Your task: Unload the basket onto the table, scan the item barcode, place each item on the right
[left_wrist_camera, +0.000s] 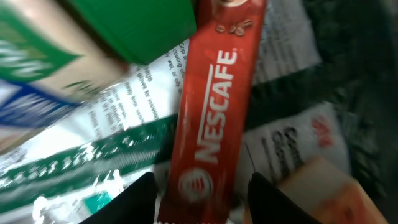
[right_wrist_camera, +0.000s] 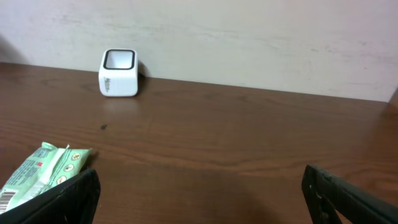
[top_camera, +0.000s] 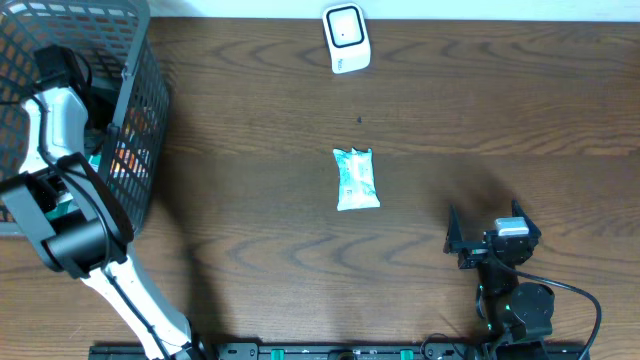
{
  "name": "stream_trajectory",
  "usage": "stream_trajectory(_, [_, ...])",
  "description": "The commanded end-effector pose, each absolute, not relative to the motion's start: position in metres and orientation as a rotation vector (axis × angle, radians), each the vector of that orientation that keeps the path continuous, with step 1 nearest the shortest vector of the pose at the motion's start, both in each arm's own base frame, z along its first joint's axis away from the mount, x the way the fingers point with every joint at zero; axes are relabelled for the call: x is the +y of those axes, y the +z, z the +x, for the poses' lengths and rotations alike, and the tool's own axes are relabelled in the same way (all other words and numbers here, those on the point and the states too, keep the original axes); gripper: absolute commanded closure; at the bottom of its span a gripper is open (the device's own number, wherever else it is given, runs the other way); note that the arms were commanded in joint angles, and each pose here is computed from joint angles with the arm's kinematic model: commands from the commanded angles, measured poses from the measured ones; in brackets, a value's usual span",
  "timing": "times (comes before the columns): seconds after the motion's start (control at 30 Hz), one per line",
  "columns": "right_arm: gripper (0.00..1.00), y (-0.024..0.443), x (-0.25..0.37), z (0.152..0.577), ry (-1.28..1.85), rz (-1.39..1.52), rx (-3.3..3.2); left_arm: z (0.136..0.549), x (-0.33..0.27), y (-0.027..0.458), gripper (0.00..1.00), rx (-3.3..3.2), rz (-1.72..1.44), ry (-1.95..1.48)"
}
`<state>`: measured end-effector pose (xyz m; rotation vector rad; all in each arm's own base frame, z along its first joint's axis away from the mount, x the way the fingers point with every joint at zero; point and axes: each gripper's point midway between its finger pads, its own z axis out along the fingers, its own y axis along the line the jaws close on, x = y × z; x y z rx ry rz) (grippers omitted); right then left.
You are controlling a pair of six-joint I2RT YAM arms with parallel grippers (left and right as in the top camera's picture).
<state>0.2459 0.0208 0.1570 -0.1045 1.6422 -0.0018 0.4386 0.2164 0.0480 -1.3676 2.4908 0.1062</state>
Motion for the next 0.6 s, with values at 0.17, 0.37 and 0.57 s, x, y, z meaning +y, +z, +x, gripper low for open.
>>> stream_trajectory(0.17, [0.01,0.157,0.021,0.246,-0.005,-0.105,1.643,0.441,0.225,0.046,0.93,2.467,-1.377,0.139])
stream_trajectory(0.37, [0.01,0.157,0.021,0.246,-0.005,-0.105,1.643,0.44,0.232,0.151,0.93,2.275,-1.309,0.114])
stream_trajectory(0.57, [0.01,0.157,0.021,0.246,-0.004,-0.105,1.643,0.408,0.204,0.256,0.93,2.141,-1.216,0.015])
